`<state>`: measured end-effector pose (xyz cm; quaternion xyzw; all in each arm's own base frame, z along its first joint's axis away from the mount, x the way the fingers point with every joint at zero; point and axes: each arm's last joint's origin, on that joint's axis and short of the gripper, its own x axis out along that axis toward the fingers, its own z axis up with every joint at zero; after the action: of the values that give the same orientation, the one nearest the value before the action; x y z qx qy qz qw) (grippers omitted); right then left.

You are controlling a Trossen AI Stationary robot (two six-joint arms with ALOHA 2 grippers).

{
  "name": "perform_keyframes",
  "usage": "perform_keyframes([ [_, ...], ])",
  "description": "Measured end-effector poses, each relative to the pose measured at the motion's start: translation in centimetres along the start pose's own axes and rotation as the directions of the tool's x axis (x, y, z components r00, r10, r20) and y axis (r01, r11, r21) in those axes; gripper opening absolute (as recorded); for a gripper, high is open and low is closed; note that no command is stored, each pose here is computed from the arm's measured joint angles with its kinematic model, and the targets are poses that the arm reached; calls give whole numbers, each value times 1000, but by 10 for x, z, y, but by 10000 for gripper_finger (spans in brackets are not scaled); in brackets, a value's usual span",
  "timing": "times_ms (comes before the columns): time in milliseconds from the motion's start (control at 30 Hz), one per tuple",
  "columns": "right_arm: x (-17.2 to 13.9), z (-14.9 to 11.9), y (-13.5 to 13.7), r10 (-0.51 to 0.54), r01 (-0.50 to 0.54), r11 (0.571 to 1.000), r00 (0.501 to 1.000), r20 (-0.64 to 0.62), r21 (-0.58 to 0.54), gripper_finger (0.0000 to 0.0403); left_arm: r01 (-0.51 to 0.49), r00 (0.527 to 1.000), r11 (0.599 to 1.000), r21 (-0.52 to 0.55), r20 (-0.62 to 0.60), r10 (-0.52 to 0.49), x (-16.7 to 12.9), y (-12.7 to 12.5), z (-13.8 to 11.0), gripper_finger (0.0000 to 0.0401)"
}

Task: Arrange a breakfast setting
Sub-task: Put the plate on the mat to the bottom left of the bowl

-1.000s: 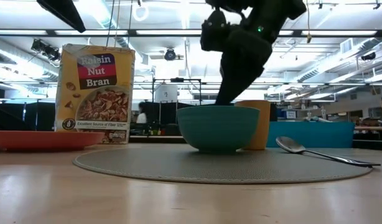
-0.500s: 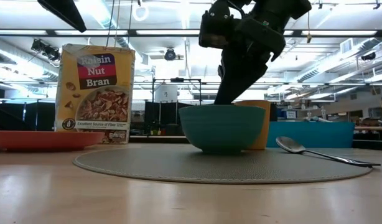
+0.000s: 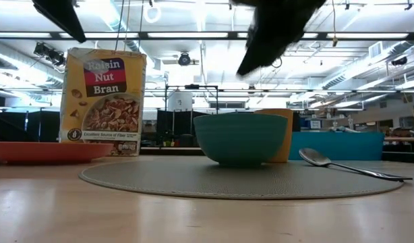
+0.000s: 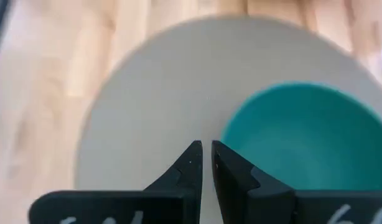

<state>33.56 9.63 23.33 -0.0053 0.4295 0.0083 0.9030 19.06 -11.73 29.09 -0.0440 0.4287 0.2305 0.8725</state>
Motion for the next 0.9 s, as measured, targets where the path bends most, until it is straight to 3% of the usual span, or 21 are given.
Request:
perform_keyframes([
  [200, -40, -1, 19, -118, 122, 992, 988, 101, -34, 43, -28, 999, 999, -16, -20, 28, 11, -8, -8, 151],
  [433, -53, -10, 52, -124, 138, 987, 980, 154, -85, 48, -81, 995, 991, -108, -64, 75, 43, -6, -40, 151],
  [600, -53, -11, 65, -87, 107, 989, 978, 189, -101, 79, -90, 993, 988, -126, -85, 80, 63, -2, -58, 164],
  [900, -57, -5, 68, -38, 81, 983, 968, 247, -164, 154, -64, 988, 986, -153, -152, 40, 78, 0, -68, 238],
])
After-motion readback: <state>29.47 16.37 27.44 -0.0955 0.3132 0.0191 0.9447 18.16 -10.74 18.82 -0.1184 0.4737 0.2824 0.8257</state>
